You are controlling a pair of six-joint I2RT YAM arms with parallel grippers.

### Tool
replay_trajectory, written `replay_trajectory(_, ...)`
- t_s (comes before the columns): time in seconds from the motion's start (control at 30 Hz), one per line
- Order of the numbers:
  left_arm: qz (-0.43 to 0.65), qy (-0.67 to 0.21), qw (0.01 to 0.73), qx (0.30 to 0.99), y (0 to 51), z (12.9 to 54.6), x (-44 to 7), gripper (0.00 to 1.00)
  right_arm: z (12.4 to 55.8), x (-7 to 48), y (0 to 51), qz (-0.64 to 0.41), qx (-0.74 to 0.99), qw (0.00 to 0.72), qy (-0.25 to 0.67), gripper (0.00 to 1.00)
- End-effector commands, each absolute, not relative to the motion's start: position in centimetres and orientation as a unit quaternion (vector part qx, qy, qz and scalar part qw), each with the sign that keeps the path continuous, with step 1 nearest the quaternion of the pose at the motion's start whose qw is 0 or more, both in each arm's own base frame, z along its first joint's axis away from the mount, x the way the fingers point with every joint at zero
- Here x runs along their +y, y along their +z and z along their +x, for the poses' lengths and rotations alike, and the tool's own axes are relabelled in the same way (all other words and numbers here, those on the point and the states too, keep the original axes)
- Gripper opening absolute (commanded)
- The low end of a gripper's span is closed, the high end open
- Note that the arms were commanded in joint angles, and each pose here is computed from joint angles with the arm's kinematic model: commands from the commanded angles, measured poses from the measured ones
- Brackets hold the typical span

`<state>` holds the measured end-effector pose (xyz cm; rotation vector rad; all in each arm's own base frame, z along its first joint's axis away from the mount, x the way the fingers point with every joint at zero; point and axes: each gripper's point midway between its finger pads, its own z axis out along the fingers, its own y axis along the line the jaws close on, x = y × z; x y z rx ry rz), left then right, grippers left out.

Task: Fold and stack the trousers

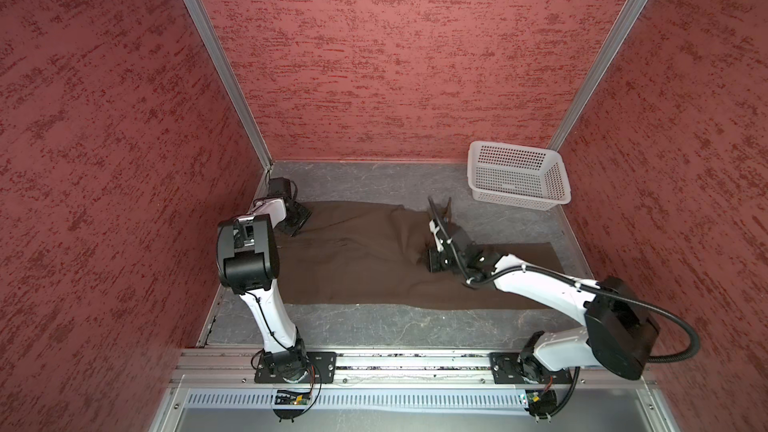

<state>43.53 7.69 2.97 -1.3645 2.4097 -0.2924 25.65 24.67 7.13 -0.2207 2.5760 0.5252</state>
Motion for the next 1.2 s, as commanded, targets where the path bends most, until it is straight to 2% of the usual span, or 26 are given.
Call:
replay_trajectory(0.0,-0.504,-0.054,0.118,0.854,0.0,39.7,8.7,0.59,26.1,25.4,10.0,-0.042,0.931,0.276,0.236,0.47)
replay_trajectory(0.1,-0.503,-0.053,0.120,0.854,0.4,39.6,8.7,0.59,27.3,23.6,12.9,-0.063,0.921,0.334,0.191,0.54)
replay_trajectory(0.2,-0.502,-0.050,0.121,0.855,0.5,39.5,8.8,0.59,30.4,20.1,16.3,-0.035,0.912,0.386,0.136,0.60)
replay_trajectory(0.33,-0.502,-0.049,0.117,0.856,0.2,39.3,8.7,0.59,34.9,16.3,18.1,0.027,0.917,0.380,0.118,0.62)
replay_trajectory(0.47,-0.497,-0.056,0.114,0.858,-0.1,39.4,8.5,0.59,38.6,15.9,15.9,0.011,0.938,0.340,0.070,0.73)
replay_trajectory(0.53,-0.495,-0.056,0.114,0.860,-0.2,39.4,8.5,0.59,40.1,16.7,14.4,-0.001,0.945,0.320,0.070,0.75)
replay_trajectory(0.87,-0.497,-0.064,0.113,0.858,-0.5,39.2,8.6,0.59,46.7,14.7,7.0,0.110,0.958,0.237,0.116,0.71)
replay_trajectory(0.93,-0.497,-0.064,0.112,0.858,-0.6,39.1,8.6,0.59,47.3,14.5,6.0,0.117,0.958,0.230,0.122,0.68)
replay_trajectory(0.97,-0.497,-0.065,0.112,0.858,-0.6,39.2,8.5,0.59,47.6,14.6,5.6,0.118,0.958,0.229,0.130,0.62)
replay_trajectory(1.0,-0.497,-0.067,0.112,0.858,-0.6,39.2,8.5,0.59,47.8,14.7,5.6,0.116,0.956,0.229,0.141,0.53)
replay_trajectory(1.07,-0.497,-0.067,0.111,0.858,-0.7,39.2,8.5,0.59,48.4,15.4,6.7,0.108,0.950,0.239,0.170,0.22)
replay_trajectory(1.13,-0.497,-0.066,0.111,0.858,-0.7,39.2,8.5,0.59,49.0,15.8,9.3,0.093,0.942,0.266,0.183,0.04)
replay_trajectory(1.17,-0.497,-0.066,0.111,0.858,-0.7,39.2,8.5,0.59,49.2,15.5,11.0,0.090,0.937,0.285,0.179,0.00)
